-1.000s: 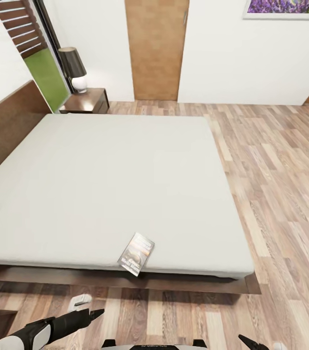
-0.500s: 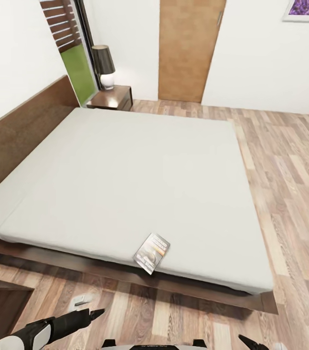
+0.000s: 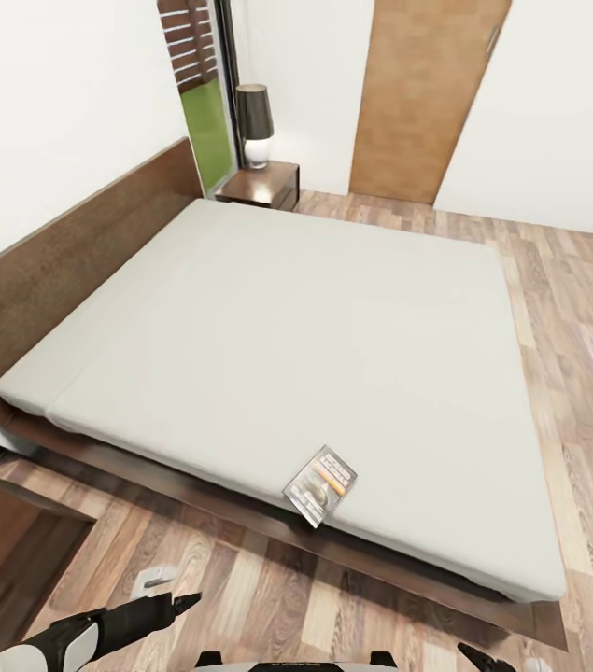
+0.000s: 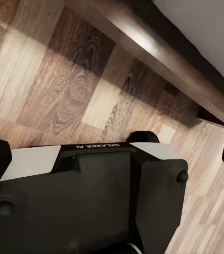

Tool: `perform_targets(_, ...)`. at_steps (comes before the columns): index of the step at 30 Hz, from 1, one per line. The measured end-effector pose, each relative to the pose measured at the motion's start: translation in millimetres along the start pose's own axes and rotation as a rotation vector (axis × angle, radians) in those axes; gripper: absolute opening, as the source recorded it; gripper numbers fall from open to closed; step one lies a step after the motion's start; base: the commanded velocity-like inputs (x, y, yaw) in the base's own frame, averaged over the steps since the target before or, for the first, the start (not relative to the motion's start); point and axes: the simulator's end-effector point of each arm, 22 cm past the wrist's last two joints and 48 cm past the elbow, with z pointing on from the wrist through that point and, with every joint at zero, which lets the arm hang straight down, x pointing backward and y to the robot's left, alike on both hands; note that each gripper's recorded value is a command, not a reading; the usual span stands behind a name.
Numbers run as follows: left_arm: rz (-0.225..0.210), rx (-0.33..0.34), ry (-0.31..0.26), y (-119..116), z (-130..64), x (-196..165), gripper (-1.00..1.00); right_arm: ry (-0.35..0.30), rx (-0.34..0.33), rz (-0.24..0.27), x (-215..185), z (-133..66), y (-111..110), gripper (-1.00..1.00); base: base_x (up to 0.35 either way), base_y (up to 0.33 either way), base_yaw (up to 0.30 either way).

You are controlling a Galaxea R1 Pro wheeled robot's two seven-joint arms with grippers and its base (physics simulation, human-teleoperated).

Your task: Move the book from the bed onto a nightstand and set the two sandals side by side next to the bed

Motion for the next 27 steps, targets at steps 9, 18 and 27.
perform_targets(9,-0.002,0.005,-0.001,-3.1,1.9,0.4,1.00,0.006,-0.063,-0.006,9.6,20.9,31.1,1.00,0.000,0.000,0.049)
perform_targets(18,-0.007,0.018,0.000,-11.7,6.9,2.2,1.00,-0.003,-0.260,-0.021,41.8,76.9,141.1,1.00,0.000,0.000,0.001)
perform_targets(27,-0.008,0.019,-0.001,-12.9,7.8,2.4,1.00,0.002,-0.366,0.001,71.2,99.5,205.3,1.00,0.000,0.000,0.000)
